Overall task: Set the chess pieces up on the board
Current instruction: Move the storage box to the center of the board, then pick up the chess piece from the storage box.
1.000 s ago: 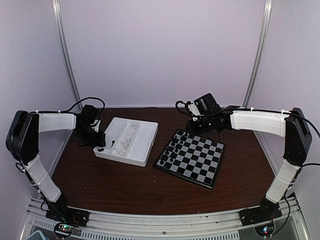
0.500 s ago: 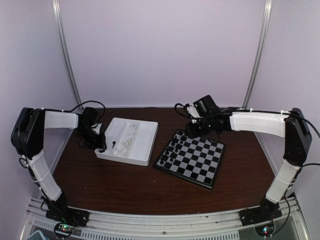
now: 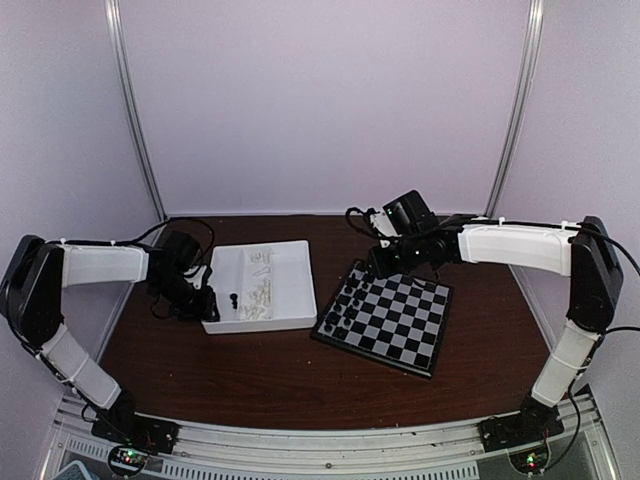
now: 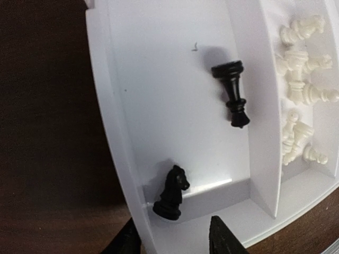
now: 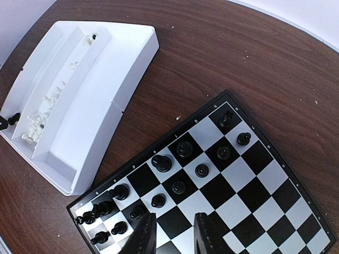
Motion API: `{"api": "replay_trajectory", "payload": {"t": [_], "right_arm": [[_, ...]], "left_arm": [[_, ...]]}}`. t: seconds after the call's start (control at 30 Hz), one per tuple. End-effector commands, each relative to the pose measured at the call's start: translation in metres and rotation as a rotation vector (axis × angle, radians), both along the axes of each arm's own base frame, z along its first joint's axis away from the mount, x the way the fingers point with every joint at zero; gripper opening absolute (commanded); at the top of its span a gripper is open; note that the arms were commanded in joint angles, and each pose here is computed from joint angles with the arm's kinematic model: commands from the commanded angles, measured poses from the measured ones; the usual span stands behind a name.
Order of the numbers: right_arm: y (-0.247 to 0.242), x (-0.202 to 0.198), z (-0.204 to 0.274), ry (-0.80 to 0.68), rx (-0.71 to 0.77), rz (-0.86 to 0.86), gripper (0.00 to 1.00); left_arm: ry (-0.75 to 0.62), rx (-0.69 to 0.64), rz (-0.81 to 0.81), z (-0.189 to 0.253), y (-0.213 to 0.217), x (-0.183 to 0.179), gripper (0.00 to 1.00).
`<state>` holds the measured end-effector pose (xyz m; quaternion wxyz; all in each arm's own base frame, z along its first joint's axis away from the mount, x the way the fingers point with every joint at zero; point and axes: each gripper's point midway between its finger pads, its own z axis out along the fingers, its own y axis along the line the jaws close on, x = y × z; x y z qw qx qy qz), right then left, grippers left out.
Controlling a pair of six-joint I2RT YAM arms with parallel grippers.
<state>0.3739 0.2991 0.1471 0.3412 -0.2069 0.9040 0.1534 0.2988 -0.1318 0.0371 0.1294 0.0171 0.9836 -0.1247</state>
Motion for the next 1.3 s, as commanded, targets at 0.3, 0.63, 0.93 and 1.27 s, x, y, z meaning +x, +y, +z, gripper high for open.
{"api": "replay_trajectory", "payload": {"t": [0.3, 0.63, 0.93, 1.27], "right_arm": [[0.006, 0.001, 0.015, -0.015, 0.022, -0.007, 0.27], [0.005, -0.001, 0.013, -0.014, 0.017, -0.005, 0.27], [0.006, -0.001, 0.013, -0.013, 0.025, -0.004, 0.27], [0.007, -0.001, 0.013, -0.008, 0.034, -0.003, 0.27]], "left_arm": [[-0.167, 0.007, -0.014, 0.071, -0.015, 0.038, 0.20], [-0.103, -0.055, -0.022, 0.041, -0.039, 0.063, 0.22], [-0.051, -0.052, -0.034, 0.014, -0.048, 0.076, 0.28], [0.005, -0.017, -0.053, -0.008, -0.051, 0.082, 0.29]]}}
